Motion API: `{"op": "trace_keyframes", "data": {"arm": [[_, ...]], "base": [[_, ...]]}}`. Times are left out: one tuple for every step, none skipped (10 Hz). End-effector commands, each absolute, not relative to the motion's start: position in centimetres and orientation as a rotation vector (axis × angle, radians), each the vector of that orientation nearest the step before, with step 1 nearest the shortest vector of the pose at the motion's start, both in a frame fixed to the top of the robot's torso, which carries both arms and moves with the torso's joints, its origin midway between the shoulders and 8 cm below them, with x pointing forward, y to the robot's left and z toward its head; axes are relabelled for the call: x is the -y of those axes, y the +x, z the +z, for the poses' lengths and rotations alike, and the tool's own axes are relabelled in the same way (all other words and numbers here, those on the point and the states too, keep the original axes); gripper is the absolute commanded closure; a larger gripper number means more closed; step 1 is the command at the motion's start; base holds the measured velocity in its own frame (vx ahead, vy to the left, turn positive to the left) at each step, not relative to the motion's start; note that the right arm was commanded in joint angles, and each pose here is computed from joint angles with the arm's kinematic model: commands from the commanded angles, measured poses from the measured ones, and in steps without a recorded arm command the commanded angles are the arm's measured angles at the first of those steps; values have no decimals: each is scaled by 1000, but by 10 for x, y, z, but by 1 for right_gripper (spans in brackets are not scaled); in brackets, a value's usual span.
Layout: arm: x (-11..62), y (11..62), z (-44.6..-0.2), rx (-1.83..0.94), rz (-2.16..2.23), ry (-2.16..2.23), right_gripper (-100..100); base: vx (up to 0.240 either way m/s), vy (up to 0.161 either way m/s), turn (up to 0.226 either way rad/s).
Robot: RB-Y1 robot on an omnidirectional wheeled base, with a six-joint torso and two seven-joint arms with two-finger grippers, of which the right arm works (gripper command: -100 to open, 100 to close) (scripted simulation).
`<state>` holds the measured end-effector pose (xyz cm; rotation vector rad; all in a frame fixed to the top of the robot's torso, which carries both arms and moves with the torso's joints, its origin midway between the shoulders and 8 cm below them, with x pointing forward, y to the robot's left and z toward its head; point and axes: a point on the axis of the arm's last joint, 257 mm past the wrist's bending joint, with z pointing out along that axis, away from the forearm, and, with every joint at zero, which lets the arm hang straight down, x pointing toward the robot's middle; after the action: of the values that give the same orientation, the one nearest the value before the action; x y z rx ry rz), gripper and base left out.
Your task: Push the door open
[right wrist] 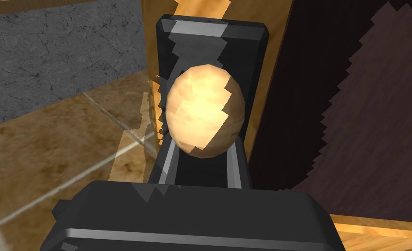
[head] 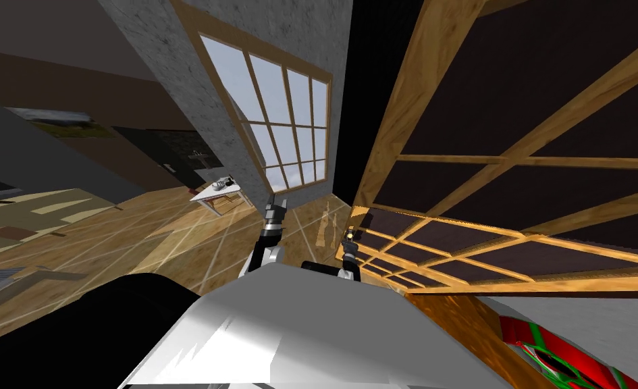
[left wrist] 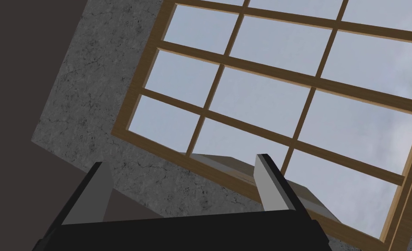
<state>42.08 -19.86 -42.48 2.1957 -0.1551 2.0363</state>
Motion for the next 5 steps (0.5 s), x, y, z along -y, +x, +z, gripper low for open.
{"op": "trace_keyframes", "data": {"arm": [[223,428,-414,171,2046,2134,100],[223,428,-414,171,2046,2134,100],[239,430,-410,191,2039,2104,100],[239,430,-410,191,2039,2104,100],[249,431,-407,214,2035,2083,100]], "base": [[184,77,-64],[128,55,-47],[163,47,-48],[168,35,-39],[212,24,-64]]}}
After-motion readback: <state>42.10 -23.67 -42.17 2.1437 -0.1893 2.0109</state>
